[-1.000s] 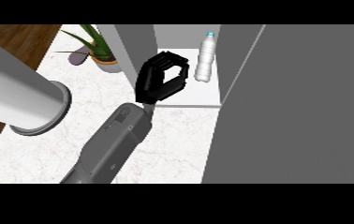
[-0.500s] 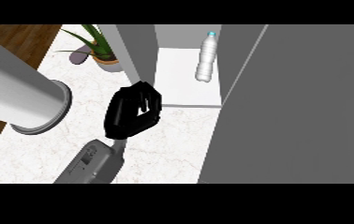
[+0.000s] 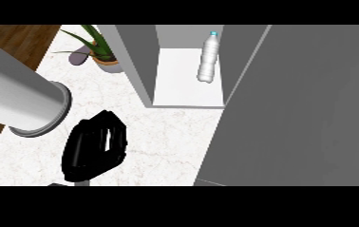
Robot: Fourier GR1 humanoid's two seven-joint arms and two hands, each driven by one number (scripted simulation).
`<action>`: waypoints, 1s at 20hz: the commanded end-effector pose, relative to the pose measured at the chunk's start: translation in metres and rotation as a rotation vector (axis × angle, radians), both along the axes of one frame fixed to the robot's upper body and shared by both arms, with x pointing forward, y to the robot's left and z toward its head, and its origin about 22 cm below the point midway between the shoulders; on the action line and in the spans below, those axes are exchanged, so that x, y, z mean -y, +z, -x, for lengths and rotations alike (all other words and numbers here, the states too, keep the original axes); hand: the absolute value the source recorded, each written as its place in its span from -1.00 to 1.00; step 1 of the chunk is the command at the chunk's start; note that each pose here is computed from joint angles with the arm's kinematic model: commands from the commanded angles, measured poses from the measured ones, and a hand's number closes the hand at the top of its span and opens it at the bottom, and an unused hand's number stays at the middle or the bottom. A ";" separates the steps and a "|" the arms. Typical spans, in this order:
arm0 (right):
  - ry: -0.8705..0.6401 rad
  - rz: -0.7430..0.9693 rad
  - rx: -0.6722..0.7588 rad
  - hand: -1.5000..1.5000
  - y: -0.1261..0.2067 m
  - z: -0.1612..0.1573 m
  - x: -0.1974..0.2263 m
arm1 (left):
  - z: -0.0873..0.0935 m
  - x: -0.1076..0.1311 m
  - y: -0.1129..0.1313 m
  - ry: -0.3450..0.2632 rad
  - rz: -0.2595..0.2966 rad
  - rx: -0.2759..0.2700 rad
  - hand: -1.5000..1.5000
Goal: Pick up the bottled water, place it into the cabinet and close the cabinet
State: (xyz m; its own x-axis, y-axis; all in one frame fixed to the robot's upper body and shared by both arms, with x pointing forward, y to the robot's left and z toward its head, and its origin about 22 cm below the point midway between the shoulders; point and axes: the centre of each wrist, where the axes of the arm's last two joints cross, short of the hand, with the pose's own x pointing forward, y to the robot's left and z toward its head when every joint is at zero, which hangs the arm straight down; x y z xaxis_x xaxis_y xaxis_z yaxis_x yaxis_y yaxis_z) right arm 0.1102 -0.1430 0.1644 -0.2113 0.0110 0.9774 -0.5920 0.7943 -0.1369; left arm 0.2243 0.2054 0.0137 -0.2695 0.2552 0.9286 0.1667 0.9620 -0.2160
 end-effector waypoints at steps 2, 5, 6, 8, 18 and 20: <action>0.150 -0.011 0.032 1.00 0.007 0.012 -0.047 | 0.009 -0.019 0.003 0.031 0.020 0.014 1.00; 0.178 -0.010 0.030 1.00 0.010 0.000 -0.061 | 0.027 -0.042 0.016 0.047 0.016 0.004 1.00; 0.187 0.010 0.034 1.00 0.003 0.001 -0.079 | 0.040 -0.033 -0.001 0.035 0.020 0.017 1.00; 0.203 0.048 0.131 1.00 0.015 0.005 -0.079 | 0.035 -0.041 0.017 0.058 0.020 0.009 1.00; -0.019 0.029 0.178 1.00 0.026 -0.039 -0.101 | 0.052 -0.094 0.010 0.051 0.019 0.011 1.00; -0.068 -0.006 0.120 1.00 0.025 -0.053 -0.100 | 0.046 -0.105 0.018 0.049 0.008 0.018 1.00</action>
State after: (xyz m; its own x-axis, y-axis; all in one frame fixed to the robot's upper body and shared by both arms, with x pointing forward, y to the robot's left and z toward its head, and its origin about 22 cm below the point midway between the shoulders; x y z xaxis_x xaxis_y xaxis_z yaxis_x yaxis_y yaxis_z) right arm 0.1290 -0.0875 0.1820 -0.3550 0.0726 0.9320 -0.5531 0.7875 -0.2720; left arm 0.1798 0.2912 0.0228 -0.2973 0.2545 0.9202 0.1163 0.9663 -0.2297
